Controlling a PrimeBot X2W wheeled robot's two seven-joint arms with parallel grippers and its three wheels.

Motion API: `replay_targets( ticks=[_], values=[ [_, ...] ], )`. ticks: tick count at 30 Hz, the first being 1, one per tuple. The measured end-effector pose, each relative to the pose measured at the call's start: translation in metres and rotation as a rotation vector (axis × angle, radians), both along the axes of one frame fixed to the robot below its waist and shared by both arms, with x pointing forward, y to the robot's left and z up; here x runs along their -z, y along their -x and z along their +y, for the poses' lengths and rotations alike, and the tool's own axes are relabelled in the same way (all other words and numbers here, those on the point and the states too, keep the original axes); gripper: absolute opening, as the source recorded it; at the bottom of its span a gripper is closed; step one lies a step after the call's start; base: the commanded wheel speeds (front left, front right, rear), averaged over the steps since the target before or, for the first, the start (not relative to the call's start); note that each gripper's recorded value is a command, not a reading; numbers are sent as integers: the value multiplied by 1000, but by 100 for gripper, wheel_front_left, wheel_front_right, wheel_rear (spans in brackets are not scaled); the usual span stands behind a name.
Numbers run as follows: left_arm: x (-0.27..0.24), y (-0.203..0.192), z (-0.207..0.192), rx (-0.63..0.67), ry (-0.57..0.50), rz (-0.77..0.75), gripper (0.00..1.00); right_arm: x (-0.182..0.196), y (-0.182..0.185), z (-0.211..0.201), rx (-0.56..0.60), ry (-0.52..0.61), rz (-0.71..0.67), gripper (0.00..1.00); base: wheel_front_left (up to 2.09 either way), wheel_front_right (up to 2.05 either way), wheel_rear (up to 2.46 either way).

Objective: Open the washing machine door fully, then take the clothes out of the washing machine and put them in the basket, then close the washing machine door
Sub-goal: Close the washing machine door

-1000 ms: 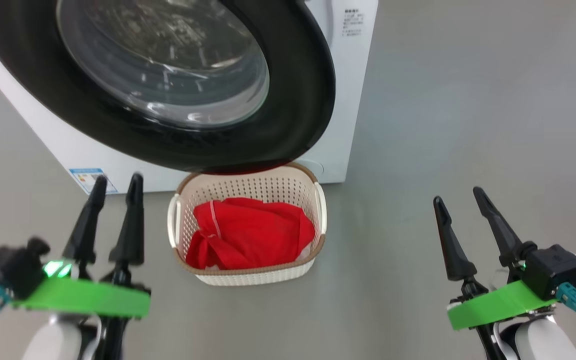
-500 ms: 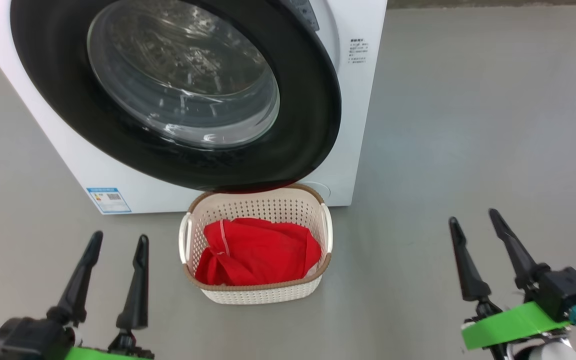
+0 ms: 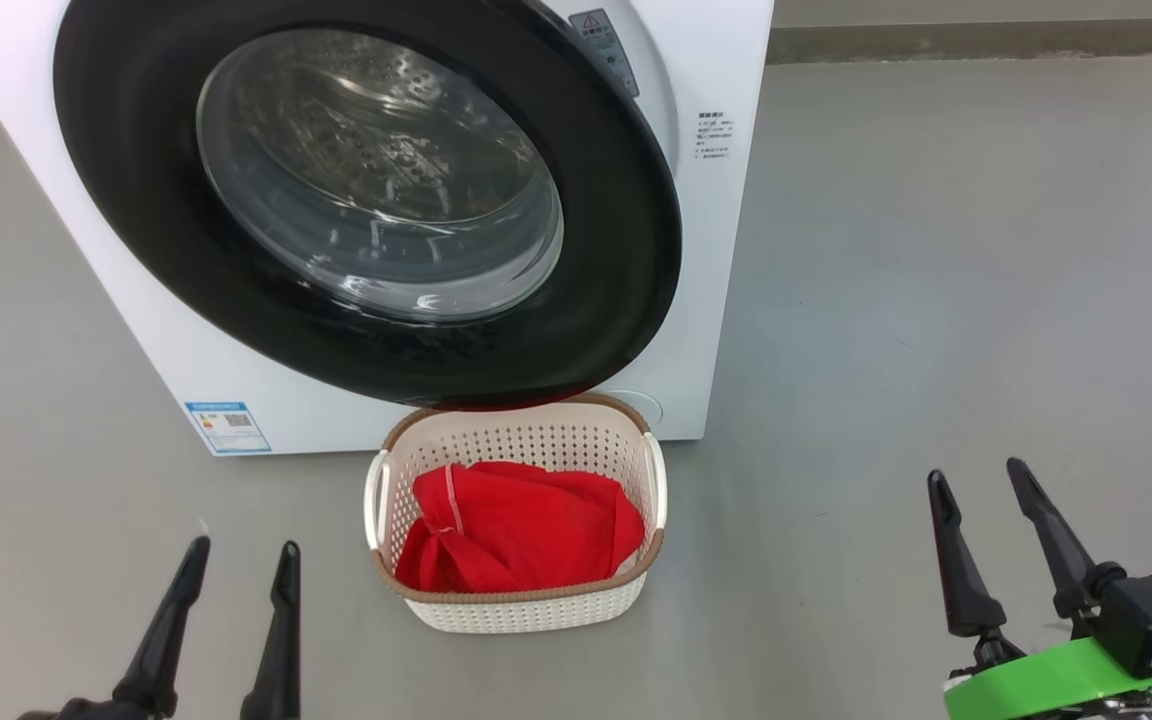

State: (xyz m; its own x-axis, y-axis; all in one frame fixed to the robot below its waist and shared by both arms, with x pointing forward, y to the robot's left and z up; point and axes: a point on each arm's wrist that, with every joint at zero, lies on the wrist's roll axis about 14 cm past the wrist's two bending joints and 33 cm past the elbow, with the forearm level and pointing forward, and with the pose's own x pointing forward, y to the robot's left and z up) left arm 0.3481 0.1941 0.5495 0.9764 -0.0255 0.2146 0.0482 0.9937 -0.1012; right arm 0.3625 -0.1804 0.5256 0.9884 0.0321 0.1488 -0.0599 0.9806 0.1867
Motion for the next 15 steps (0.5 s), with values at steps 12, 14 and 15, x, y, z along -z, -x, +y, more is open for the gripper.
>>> replay_targets(
  ticks=[12, 14, 15],
  values=[
    [6, 2, 0, -7, 43, 16, 100, 10, -1, 10, -29, -3, 30, 44, 0, 0, 0],
    [7, 2, 0, -6, 57, 19, 100, 16, -3, 16, -48, -1, 51, 0, 0, 0, 0],
    [7, 1, 0, -6, 62, 19, 100, 18, -4, 18, -51, -1, 58, 0, 0, 0, 0]
  ],
)
